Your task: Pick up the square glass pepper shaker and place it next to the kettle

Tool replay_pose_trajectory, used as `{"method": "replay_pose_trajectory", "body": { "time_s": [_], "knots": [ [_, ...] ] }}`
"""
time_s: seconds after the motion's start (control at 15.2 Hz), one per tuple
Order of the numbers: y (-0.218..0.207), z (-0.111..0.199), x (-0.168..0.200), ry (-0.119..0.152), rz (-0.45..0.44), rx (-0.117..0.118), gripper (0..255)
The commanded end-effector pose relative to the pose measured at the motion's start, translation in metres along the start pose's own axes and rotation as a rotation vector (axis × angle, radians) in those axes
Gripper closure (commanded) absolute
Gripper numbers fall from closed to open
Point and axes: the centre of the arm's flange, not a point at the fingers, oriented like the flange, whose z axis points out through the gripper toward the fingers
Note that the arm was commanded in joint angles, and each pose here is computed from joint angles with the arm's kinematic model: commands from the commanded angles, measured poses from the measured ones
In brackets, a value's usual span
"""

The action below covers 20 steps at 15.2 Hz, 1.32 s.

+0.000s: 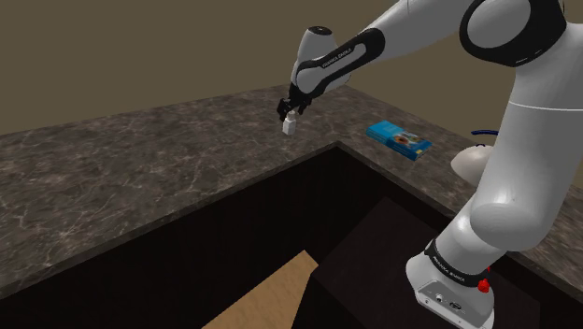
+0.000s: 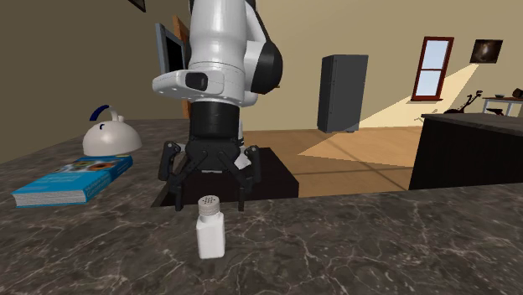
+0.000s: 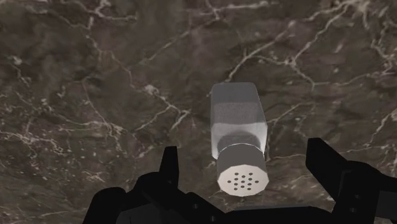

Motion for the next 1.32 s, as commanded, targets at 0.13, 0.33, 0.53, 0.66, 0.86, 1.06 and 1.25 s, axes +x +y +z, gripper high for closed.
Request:
{"method": "replay_pose_trajectory", "body": {
  "time_s": [0.13,0.33,0.53,0.66,0.86,1.06,1.25],
  "knots": [
    [0.0,0.004,0.0,0.001,0.0,0.0,0],
    [0.0,0.004,0.0,0.001,0.0,0.0,0],
    [0.0,0.004,0.0,0.001,0.0,0.0,255],
    [0.0,0.004,0.0,0.001,0.0,0.0,255],
    [0.0,0.004,0.0,0.001,0.0,0.0,255],
    [0.0,0.004,0.0,0.001,0.0,0.0,255],
    [0.001,-0.011,0.005,0.001,0.0,0.0,255]
  ]
}}
